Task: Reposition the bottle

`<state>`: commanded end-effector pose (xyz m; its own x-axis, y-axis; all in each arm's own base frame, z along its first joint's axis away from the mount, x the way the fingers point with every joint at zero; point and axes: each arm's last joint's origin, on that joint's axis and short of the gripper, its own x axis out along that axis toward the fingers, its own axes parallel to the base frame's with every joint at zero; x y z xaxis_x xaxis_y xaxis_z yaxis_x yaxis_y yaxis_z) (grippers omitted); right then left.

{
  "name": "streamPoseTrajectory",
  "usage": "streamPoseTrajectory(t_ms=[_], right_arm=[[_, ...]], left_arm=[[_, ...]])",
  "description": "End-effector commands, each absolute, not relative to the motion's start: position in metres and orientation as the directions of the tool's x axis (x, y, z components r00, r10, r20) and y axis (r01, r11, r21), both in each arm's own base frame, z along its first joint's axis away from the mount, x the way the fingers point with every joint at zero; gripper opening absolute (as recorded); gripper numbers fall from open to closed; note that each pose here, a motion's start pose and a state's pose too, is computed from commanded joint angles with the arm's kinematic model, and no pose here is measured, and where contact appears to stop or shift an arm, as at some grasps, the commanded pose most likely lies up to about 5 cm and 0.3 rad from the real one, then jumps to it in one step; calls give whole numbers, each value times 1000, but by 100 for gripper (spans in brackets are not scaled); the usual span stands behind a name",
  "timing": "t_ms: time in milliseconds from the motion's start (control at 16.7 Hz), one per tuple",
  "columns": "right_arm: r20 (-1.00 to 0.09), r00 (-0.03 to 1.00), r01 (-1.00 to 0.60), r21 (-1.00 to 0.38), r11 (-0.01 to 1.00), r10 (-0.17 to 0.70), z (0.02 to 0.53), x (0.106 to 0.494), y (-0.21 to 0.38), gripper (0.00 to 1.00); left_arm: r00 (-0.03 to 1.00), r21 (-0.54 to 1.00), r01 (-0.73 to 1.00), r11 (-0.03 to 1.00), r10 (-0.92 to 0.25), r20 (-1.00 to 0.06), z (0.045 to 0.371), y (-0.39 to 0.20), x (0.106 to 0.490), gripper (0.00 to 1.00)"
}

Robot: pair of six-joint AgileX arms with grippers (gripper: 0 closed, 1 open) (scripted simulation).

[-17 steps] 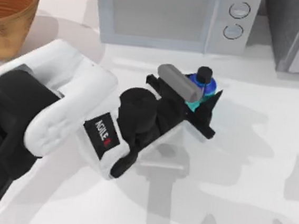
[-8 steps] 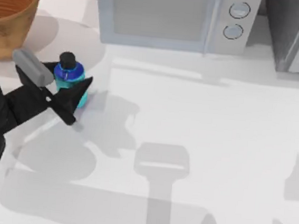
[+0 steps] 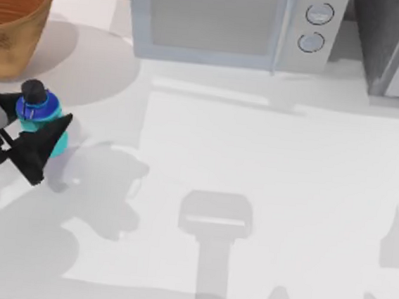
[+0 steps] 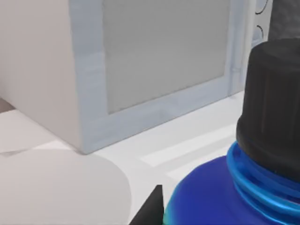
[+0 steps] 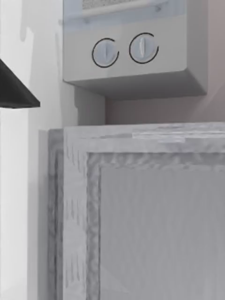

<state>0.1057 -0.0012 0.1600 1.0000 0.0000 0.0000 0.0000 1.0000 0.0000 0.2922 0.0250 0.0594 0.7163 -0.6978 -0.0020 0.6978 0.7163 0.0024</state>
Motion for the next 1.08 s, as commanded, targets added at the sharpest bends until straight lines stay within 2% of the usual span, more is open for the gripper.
streamPoseTrajectory(t_ms=[240,660,900,1080], right_arm=[[0,1000,0,0,1000,0,160,106,-1,100],[0,1000,0,0,1000,0,160,106,-1,100],[0,1000,0,0,1000,0,160,106,-1,100],[0,1000,0,0,1000,0,160,106,-1,100]], left_arm=[[713,1,701,713,-701,-4,56,21,296,0],[716,1,698,716,-698,-3,29,-14,330,0],[716,2,698,716,-698,-2,28,-16,332,0],[716,2,698,716,-698,-2,28,-16,332,23]])
